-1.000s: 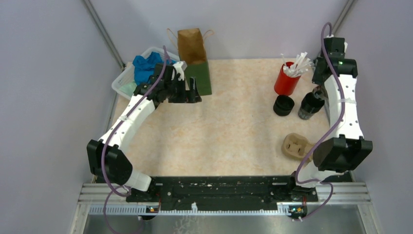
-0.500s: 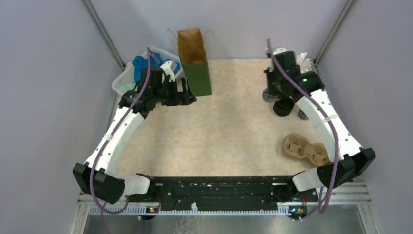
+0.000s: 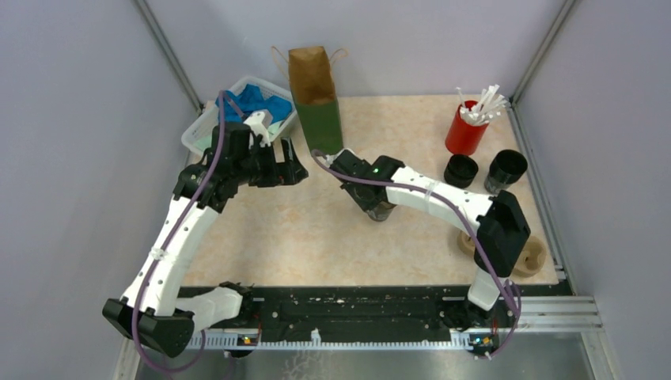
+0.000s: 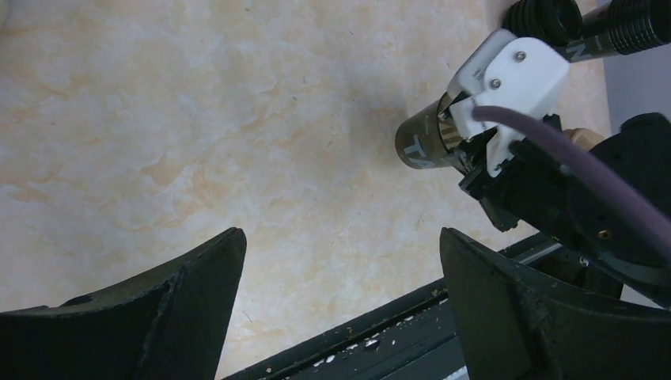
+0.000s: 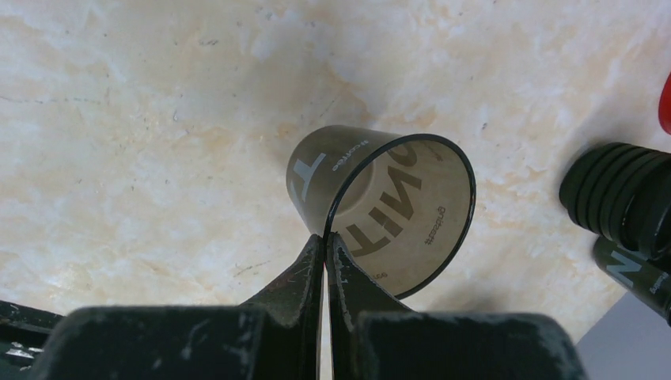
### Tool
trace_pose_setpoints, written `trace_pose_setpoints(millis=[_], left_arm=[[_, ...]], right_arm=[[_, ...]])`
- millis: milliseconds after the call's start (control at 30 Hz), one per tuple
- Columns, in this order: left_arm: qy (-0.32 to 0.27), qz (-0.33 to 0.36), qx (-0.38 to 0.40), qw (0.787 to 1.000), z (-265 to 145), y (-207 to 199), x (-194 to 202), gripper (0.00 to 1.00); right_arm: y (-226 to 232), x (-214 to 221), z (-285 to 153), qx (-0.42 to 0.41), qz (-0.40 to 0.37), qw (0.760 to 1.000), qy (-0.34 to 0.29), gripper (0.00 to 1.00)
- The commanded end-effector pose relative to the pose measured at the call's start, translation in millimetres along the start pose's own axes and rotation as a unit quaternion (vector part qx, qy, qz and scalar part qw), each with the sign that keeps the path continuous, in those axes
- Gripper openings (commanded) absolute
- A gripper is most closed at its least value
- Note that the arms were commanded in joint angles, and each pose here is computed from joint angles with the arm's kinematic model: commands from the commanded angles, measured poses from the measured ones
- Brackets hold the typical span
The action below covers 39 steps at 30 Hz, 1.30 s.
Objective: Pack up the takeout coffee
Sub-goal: Place the coffee cup at the center of the board, then close the cup lid on the coffee cup.
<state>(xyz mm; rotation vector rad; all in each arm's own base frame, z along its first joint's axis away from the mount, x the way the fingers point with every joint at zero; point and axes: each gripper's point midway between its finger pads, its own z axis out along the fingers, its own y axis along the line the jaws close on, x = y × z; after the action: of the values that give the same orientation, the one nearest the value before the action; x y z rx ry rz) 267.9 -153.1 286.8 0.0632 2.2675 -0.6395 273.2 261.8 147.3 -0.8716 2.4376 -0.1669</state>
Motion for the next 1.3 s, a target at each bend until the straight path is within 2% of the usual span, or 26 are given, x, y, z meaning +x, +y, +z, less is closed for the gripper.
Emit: trace_pose_setpoints(millis=[0,233,500,667,833,1033,1267], left_arm=[[0.002,-0.001,-0.001,1.0,-1,-1,0,0.98],[0.011,0.007,0.003,1.0,5,-2,-2,0.98],[0.017,0.017,0.008,1.0,11,-3,-4,0.98],[0.017,0.019,0.001,1.0,10,0,-4,0.98],[0.025,0.018,0.004,1.0,15,0,-1,0.98],[0.033,0.017,0.008,0.999,25,0,-1,0.98],[0.046,0.016,0.01,0.999,38,1,0,0.98]], right_arm=[[7,-7,7,0.02,0.002,1.0,-0.017,0.0],[25,3,14,0.003,-0.02,1.0,0.001,0.01],[26,-11,-12,-0.03,-0.005,0.999,-0.01,0.39],[-48,-33,-39,-0.049,0.137,0.988,-0.054,0.44],[-143,-6,-5,-0.017,0.244,0.969,-0.037,0.53],[-229,31,37,0.041,0.293,0.955,0.004,0.6],[-258,47,74,0.046,0.304,0.951,0.037,0.61]])
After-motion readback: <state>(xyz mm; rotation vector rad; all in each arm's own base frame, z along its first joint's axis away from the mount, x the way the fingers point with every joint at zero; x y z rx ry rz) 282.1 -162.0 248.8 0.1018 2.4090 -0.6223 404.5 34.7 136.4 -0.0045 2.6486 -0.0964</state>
